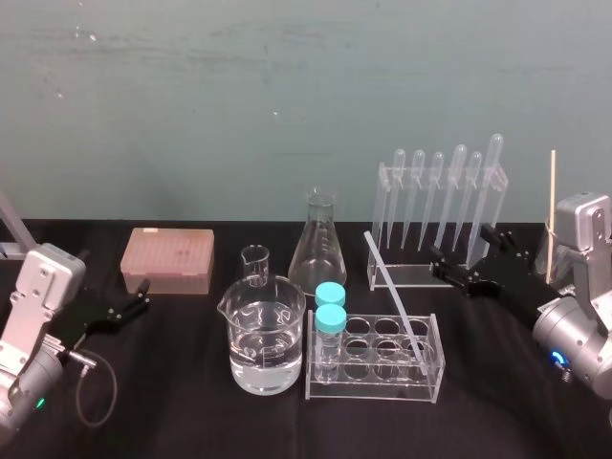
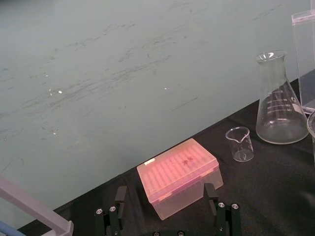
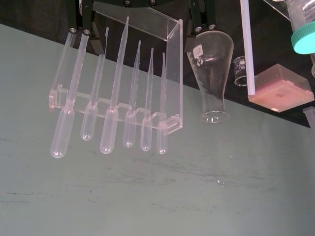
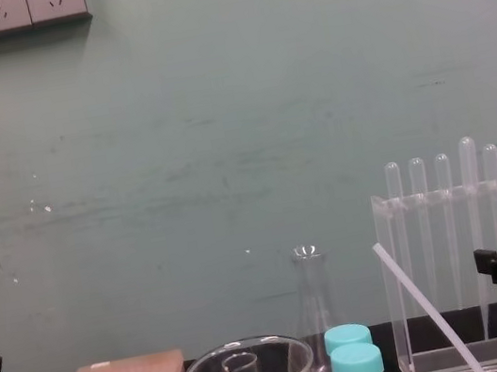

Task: Pick up the stirring rod with one hand, then place it down.

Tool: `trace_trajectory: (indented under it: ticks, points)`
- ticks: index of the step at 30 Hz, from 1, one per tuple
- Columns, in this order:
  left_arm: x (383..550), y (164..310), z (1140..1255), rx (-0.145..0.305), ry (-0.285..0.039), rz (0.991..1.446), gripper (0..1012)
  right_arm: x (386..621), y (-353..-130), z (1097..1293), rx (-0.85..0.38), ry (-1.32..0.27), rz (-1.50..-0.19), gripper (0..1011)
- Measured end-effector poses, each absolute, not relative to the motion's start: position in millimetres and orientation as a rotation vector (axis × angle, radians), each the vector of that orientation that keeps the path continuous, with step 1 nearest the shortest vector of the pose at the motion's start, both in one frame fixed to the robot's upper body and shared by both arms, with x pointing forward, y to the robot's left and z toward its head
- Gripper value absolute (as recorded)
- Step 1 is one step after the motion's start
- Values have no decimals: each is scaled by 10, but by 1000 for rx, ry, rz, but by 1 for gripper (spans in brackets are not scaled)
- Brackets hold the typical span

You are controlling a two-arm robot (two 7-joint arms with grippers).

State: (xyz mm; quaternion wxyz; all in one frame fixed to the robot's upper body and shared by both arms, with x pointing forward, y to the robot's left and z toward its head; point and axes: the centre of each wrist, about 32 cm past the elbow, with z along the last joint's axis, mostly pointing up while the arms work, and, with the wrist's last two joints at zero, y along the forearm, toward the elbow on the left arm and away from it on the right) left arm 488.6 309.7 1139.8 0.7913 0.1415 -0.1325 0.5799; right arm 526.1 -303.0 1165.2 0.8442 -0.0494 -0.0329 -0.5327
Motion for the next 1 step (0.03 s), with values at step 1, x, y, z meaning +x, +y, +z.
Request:
trace_trajectory:
  ticks: [1]
  points:
    - [4886, 3096, 11398, 304, -285, 1248, 1000, 5260, -3030, 11652, -104, -69, -1124, 1004]
